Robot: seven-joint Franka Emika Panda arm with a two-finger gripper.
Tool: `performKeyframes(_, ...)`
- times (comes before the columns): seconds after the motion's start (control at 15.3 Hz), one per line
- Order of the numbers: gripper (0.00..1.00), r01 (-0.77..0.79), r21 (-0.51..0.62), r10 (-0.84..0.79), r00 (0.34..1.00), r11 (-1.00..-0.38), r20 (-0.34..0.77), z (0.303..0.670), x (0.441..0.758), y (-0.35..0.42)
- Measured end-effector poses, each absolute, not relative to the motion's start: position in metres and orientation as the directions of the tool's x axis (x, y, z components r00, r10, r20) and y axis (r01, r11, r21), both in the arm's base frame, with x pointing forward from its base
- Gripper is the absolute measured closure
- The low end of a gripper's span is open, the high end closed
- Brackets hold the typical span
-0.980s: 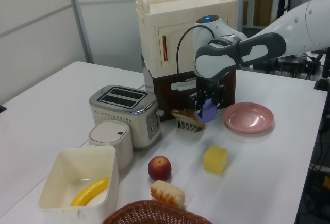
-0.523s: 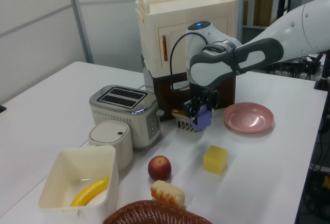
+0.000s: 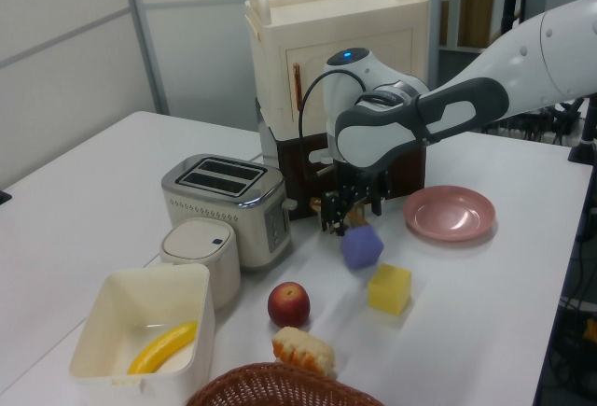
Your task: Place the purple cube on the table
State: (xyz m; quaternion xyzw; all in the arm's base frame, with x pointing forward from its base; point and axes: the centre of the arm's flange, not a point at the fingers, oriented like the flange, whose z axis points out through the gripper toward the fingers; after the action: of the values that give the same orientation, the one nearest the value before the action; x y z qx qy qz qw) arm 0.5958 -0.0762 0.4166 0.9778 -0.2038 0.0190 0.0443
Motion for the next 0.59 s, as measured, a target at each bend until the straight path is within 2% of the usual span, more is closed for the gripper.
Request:
performKeyframes(0.33,0.00,-0.345,0.090,-0.341,0.939,-0.934,0.052,0.414,0.600,-0.060)
performKeyframes(0.46,0.00,-0.289,0.096,-0.283,0.957,-0.953,0.067,0.424,0.602,-0.067)
performKeyframes(0.59,0.00,-0.271,0.093,-0.260,0.959,-0.958,0.109,0.449,0.603,-0.083)
